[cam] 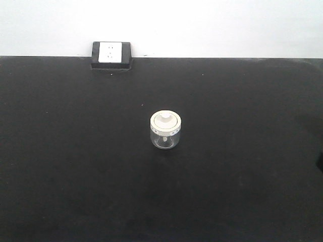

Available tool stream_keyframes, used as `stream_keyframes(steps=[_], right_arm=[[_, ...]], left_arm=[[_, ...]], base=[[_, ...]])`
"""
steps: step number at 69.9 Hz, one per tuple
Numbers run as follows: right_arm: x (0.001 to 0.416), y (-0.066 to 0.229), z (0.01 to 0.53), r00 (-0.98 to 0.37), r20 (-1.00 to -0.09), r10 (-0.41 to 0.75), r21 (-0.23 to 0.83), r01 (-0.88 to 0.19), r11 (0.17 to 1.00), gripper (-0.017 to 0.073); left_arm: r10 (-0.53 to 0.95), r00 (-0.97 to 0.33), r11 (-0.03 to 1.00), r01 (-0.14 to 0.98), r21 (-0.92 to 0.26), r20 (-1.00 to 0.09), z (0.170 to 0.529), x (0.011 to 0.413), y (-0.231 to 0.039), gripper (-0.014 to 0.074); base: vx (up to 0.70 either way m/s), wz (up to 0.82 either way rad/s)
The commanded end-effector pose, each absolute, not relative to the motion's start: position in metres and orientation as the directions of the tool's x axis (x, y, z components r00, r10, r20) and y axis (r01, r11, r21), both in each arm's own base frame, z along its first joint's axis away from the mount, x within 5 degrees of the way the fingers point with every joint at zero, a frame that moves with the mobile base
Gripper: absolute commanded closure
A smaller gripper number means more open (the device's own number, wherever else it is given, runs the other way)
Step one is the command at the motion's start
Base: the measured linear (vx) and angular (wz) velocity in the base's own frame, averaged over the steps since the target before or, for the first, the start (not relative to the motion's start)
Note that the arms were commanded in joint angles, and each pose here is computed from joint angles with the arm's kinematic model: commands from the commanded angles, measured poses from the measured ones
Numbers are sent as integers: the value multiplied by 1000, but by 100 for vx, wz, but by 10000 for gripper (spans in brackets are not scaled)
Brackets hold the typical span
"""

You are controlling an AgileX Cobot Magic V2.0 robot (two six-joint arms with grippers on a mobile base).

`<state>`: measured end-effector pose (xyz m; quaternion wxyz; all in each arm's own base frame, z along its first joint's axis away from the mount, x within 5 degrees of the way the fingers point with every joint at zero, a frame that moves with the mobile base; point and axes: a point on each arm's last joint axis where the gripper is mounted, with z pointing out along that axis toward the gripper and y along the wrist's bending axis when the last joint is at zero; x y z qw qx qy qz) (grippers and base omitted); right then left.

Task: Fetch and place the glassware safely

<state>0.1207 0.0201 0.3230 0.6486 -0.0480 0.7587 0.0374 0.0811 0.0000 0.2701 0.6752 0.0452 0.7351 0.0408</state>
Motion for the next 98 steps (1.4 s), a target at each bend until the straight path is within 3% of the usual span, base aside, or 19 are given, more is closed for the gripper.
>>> stream_keyframes(steps=[1, 19, 36, 98], right_arm=[[107, 20, 327, -56, -998, -23, -14, -159, 987, 560], [78, 11, 301, 1, -1000, -7, -7, -158, 987, 560], [75, 10, 277, -39, -999, -18, -12, -155, 988, 560], [75, 10, 275, -43, -999, -21, -14, -155, 988, 560]], left_arm=[[108, 6, 994, 11, 108, -994, 285, 81, -1, 601], [108, 6, 994, 11, 108, -994, 285, 81, -1, 601], [108, 6, 994, 11, 108, -994, 285, 81, -1, 601], [108, 6, 994, 11, 108, -994, 285, 81, -1, 601]], base=[[0, 0], [0, 0], [0, 0], [0, 0]])
